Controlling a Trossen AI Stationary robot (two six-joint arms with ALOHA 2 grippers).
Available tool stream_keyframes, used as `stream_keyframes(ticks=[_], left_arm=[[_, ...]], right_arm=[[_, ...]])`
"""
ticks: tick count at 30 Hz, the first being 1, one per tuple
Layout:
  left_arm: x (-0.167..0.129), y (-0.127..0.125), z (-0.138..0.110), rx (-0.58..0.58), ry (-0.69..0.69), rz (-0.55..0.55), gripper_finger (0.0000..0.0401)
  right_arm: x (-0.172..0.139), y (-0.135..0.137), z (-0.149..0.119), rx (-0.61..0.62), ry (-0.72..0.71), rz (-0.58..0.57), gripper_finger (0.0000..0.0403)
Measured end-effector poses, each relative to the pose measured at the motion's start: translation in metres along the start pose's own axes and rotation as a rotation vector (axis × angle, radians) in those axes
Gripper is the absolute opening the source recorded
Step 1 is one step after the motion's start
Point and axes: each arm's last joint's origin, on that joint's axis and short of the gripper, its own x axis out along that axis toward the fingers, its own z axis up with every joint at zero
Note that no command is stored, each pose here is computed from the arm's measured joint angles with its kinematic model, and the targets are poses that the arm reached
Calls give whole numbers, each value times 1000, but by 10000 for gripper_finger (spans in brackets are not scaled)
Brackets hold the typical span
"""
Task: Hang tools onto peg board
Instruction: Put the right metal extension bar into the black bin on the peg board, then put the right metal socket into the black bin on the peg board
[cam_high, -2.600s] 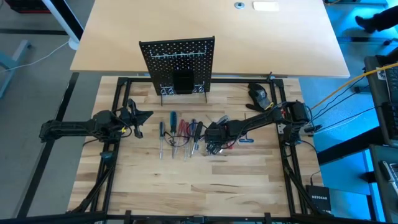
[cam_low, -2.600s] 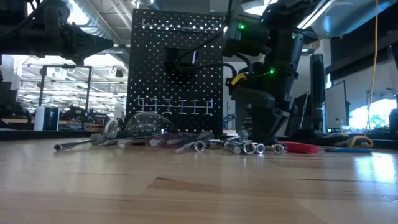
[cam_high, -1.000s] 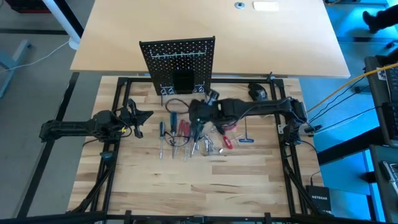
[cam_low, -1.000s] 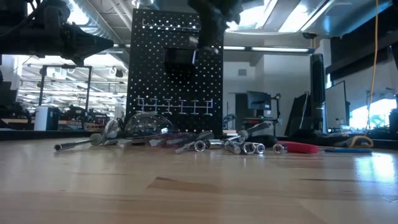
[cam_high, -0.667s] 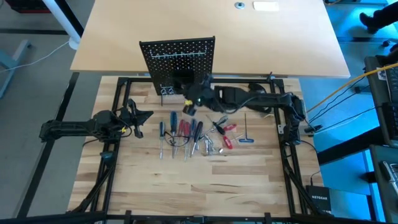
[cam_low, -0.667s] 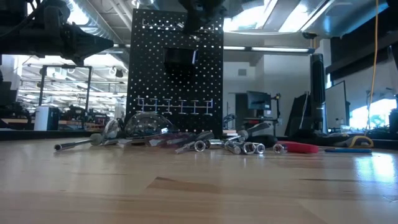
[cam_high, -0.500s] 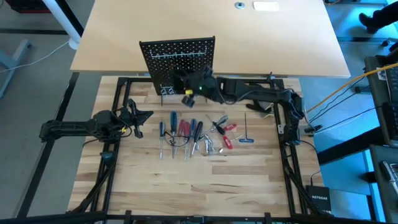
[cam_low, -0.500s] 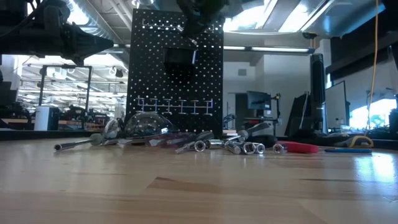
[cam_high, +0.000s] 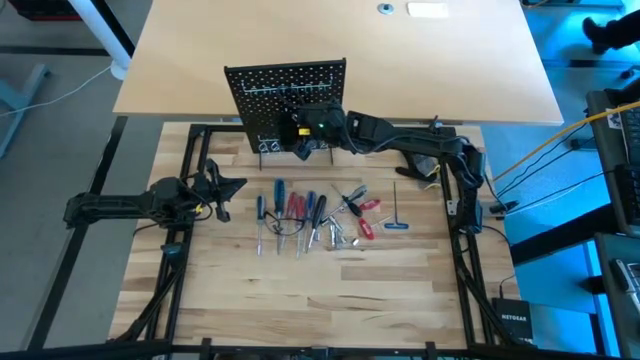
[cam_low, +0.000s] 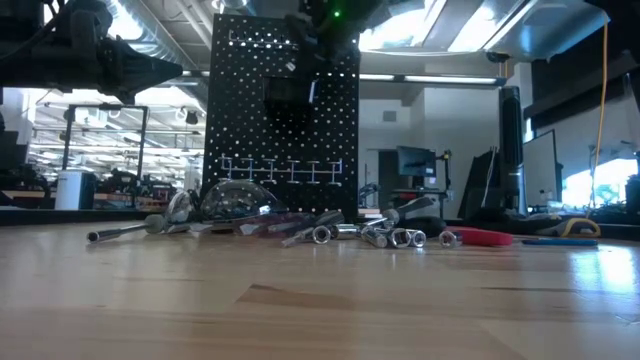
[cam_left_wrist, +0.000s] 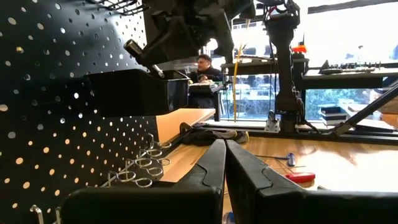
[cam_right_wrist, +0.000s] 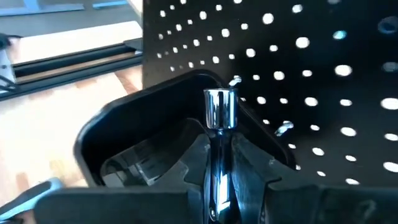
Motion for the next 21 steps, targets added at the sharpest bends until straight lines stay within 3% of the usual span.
stream_keyframes(ticks=[4,13,21], left_arm=[[0,0,0,0,0,0,1],[0,0,0,-1,0,0,1],[0,0,0,0,4,0,1]], right_arm=[[0,0,0,-18,-2,14,68],[-4,0,0,-67,7,31,145],[-55,4,7,-125,43,76,153]])
